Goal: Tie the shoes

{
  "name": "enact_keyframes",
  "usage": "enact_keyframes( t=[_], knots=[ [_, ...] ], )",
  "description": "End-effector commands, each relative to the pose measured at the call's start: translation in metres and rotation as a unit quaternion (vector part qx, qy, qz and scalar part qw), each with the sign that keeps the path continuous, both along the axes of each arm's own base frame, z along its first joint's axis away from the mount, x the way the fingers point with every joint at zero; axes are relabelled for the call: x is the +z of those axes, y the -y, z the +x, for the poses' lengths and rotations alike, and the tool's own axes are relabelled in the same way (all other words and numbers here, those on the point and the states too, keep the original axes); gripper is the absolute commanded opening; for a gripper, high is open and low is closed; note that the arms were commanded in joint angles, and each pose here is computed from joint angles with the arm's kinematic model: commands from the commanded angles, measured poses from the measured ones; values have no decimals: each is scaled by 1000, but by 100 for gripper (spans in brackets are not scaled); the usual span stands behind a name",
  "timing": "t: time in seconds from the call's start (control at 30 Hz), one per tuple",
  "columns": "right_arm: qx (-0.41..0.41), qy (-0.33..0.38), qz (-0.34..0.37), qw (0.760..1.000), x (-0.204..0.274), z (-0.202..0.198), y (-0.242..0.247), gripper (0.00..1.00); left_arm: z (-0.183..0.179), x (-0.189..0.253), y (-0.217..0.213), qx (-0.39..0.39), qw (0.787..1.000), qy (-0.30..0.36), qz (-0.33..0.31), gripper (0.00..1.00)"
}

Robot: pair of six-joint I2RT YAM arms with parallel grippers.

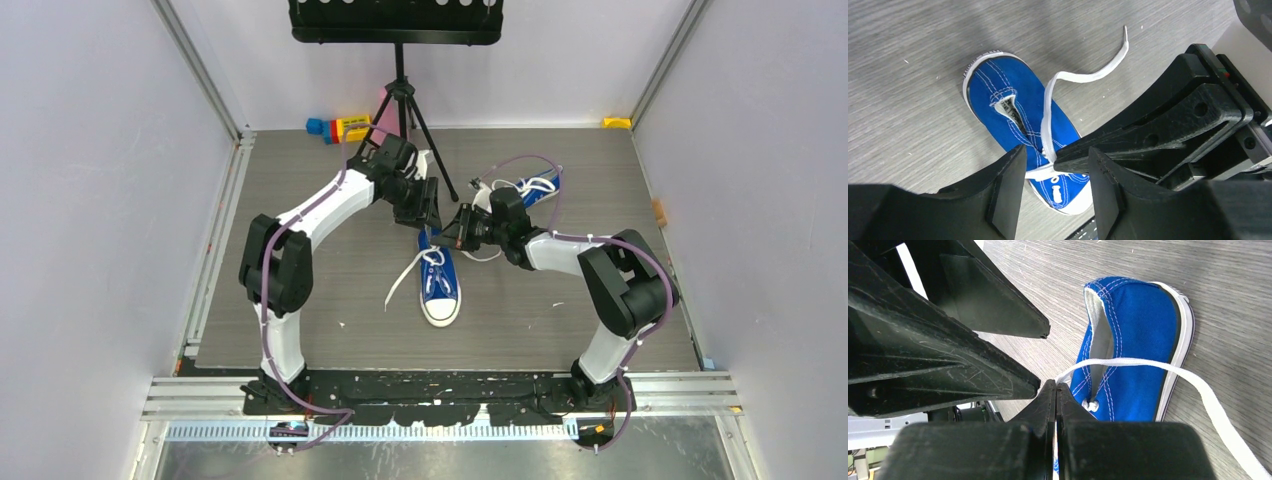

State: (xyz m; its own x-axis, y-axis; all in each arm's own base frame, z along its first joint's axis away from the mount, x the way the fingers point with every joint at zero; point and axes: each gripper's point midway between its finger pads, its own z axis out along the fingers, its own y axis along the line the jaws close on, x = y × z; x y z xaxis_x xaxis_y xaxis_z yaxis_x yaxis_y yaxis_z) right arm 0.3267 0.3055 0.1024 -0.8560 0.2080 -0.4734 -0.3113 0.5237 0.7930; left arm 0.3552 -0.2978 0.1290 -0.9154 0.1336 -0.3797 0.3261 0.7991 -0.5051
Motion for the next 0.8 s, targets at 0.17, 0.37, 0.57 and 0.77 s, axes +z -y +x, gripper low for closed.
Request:
enact_keyframes(
  t=[0.17,0.37,0.57,0.77],
  knots=[
    [15,48,19,999,28,1,-5,0,-4,-3,10,-9,998,-55,4,44],
    [19,49,20,998,29,-1,-7,0,0,-26,16,-5,997,-80,18,46],
    [19,48,18,999,27,-2,-7,0,-4,-33,24,-14,995,-92,16,35],
    [20,48,17,999,27,-2,-6,0,-2,-34,24,-13,996,-92,18,15]
  ],
)
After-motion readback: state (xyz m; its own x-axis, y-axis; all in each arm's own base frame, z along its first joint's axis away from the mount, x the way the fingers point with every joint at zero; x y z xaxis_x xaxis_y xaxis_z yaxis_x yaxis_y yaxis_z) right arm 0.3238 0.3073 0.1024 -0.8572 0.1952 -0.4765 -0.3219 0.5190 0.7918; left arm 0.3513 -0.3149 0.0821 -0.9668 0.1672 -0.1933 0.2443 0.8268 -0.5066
